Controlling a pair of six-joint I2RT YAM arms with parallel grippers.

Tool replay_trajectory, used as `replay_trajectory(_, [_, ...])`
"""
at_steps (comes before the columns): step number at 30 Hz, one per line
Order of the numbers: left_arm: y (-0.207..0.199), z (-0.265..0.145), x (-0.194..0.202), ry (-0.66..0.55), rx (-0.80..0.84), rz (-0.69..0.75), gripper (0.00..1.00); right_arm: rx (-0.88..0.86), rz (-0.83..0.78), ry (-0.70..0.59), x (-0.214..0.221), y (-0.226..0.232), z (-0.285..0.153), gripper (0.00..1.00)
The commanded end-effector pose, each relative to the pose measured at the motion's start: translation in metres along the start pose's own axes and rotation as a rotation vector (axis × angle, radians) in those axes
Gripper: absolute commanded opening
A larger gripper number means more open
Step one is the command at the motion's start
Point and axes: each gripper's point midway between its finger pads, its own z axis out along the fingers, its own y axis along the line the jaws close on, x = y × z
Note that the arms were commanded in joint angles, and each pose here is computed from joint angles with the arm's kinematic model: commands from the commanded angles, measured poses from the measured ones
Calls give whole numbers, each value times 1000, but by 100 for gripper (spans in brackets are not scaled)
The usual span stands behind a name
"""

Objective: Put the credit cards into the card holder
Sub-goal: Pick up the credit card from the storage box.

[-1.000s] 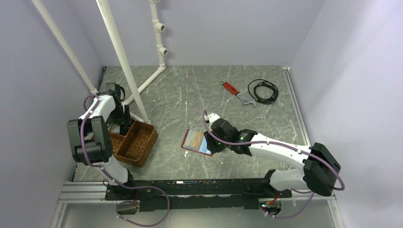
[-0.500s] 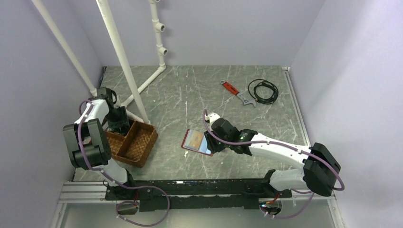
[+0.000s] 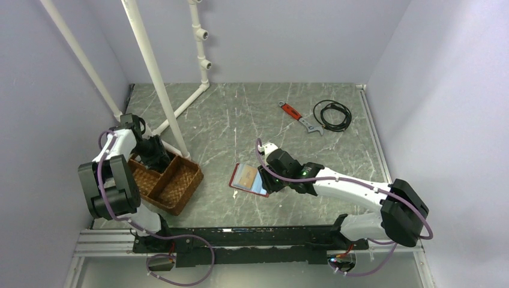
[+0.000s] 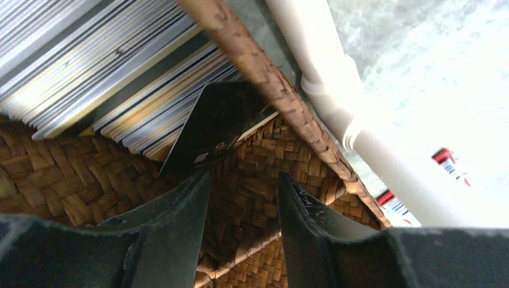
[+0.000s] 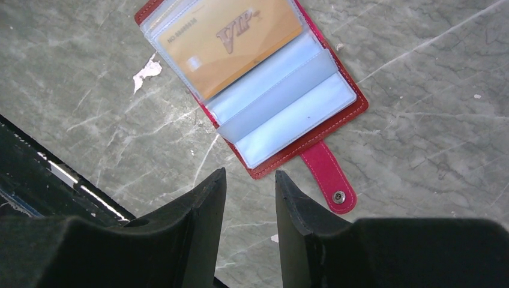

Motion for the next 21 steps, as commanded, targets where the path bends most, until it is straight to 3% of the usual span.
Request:
replay_trajectory(1, [-25,-17,18,-6,121,-121,48,-8,-5,-38,-17,3,0,38])
replay_trajectory(7, [-36,-25,11,-83,200,-26,43,-9,2,-14,-14,1,4,38])
replay_trajectory(11, [-25,-28,2,-122,138,15,44,-6,22,11,-12,-4,8,38])
replay_trajectory(14, [-6,-29,-9,-153,18,23,51,-6,41,32,-11,-8,12,38])
replay_trajectory(17, [9,-28,-20,-189,-81,-51,56,-36,57,55,-11,-7,15,38])
replay_trajectory(21, [26,-28,-14,-196,-201,-268,56,-69,43,44,-21,-3,13,39])
